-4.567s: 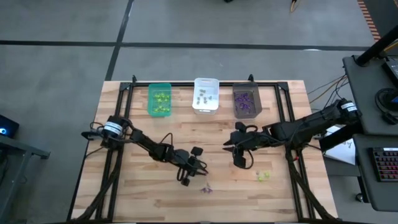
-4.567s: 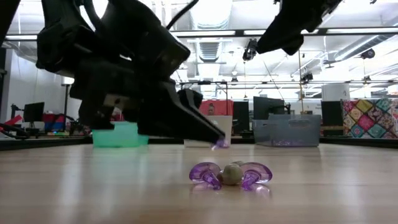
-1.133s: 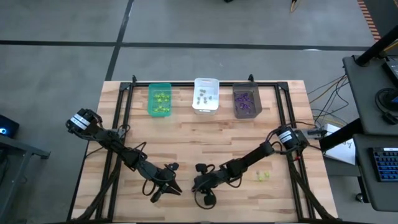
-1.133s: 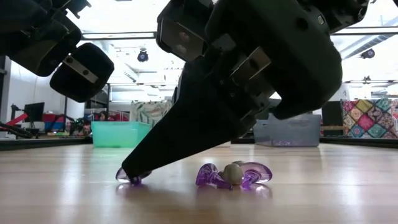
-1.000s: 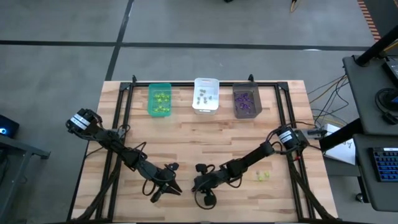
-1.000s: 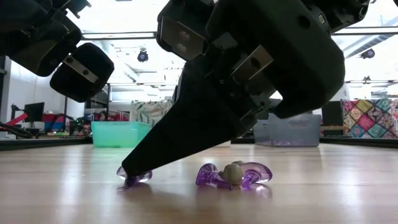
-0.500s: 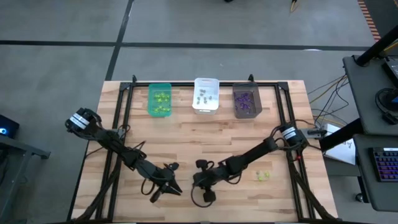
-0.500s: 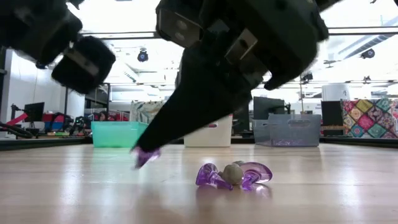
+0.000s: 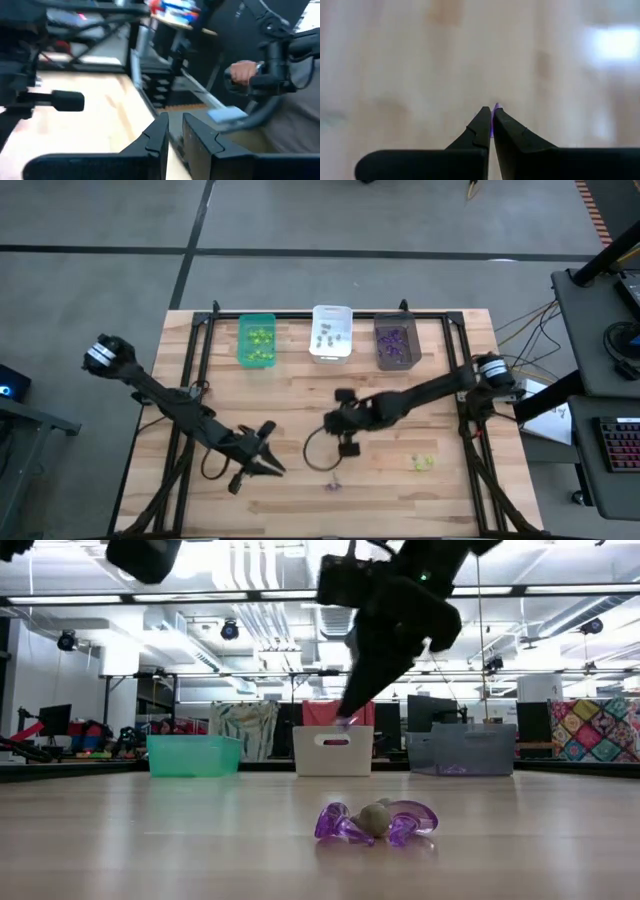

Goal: Sort Halloween decoration
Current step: Put the purple witch hat toy into the gray bin

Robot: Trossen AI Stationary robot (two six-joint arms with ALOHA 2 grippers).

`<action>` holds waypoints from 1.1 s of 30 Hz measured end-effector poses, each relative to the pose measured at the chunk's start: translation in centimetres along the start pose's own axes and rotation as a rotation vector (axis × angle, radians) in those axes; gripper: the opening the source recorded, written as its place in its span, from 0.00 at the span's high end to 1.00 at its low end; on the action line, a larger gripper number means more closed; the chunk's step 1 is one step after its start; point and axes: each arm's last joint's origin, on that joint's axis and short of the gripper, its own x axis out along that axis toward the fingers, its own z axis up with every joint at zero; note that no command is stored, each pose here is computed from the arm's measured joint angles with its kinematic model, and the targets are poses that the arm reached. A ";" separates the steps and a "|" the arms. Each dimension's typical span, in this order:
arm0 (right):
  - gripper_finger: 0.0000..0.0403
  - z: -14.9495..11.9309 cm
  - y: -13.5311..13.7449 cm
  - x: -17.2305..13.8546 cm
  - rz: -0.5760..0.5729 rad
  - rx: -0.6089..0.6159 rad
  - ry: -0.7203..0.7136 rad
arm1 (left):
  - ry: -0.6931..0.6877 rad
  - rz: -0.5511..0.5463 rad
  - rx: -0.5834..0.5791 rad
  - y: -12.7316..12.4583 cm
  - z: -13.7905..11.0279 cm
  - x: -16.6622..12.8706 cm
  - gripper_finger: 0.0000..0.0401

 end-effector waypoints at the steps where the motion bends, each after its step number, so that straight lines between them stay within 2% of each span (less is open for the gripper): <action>1: 0.98 -0.1 -0.9 -0.8 -0.030 0.003 0.022 | -0.017 0.021 0.020 0.0 0.4 -0.3 0.91; 5: 0.98 -0.9 -5.0 -4.2 -0.114 0.052 0.110 | -0.053 0.136 0.112 0.2 1.4 -1.2 0.91; 10: 0.98 -2.5 -10.6 -8.4 -0.235 0.137 0.192 | -0.067 0.350 0.200 1.2 2.0 -2.0 0.91; 16: 0.98 -5.4 -18.5 -11.8 -0.354 0.305 0.235 | -0.025 0.454 0.310 3.1 2.3 -2.1 0.91; 20: 0.98 -8.3 -23.8 -12.5 -0.384 0.453 0.269 | 0.023 0.514 0.378 4.9 2.3 -2.0 0.91; 25: 0.98 -12.7 -29.0 -12.2 -0.425 0.636 0.361 | 0.082 0.576 0.379 6.8 1.9 -2.0 0.91; 29: 0.98 -14.8 -30.5 -11.2 -0.405 0.674 0.460 | 0.116 0.586 0.364 7.1 1.4 -1.8 0.91; 33: 0.98 -15.3 -30.9 -10.0 -0.441 0.647 0.527 | 0.131 0.588 0.340 7.3 1.0 -1.6 0.91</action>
